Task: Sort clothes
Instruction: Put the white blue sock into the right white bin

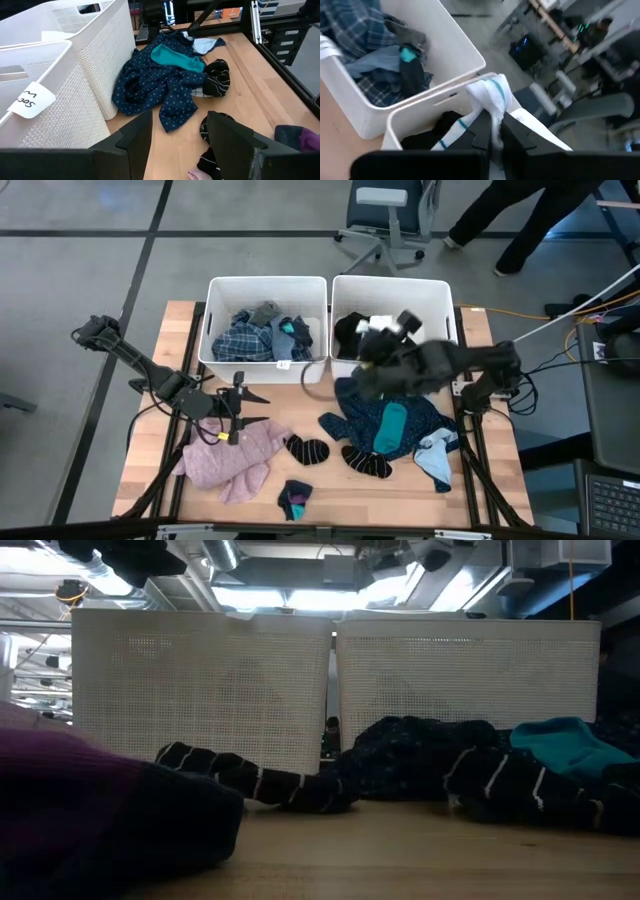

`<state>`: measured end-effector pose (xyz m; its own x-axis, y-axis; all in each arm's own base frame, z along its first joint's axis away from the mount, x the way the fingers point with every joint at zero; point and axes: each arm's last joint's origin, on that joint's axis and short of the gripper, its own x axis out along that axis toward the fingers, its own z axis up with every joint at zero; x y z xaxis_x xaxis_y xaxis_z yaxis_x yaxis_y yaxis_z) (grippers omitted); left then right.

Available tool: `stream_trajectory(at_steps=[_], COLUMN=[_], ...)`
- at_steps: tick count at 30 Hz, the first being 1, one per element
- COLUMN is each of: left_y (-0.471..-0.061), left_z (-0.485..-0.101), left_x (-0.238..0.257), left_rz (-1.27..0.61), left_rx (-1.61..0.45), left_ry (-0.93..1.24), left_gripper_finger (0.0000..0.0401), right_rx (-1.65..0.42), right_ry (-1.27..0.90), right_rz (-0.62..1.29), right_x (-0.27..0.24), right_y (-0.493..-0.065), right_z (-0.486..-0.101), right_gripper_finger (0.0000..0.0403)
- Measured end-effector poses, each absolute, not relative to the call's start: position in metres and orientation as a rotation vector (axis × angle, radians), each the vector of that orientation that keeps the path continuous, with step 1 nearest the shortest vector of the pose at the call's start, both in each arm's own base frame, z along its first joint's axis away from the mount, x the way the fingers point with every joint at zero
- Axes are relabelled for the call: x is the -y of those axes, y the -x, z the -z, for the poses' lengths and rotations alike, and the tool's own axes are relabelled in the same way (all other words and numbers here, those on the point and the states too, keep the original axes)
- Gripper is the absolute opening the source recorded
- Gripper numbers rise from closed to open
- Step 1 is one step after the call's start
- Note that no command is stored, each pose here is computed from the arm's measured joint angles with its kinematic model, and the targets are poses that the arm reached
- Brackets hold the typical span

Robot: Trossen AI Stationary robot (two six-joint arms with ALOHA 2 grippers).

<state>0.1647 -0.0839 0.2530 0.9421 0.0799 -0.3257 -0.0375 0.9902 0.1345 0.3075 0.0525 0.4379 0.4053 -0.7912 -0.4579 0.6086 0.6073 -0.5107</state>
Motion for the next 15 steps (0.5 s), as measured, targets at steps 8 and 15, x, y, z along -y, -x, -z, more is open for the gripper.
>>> stream_trajectory(at_steps=[8, 15], left_y=[-0.165, -0.164], left_z=[-0.253, -0.252], left_x=[0.084, 0.084], left_rz=[-0.060, -0.062], left_rx=[-0.339, -0.347], left_ry=[-0.128, -0.128], left_gripper_finger=[0.0180, 0.0180], right_rx=[-0.784, -0.898], right_ry=[0.129, 0.013], right_rz=[1.003, 1.102], right_x=[0.008, 0.058], right_y=[-0.300, -0.302], right_z=[-0.446, -0.426], right_gripper_finger=[0.0028, 0.0028])
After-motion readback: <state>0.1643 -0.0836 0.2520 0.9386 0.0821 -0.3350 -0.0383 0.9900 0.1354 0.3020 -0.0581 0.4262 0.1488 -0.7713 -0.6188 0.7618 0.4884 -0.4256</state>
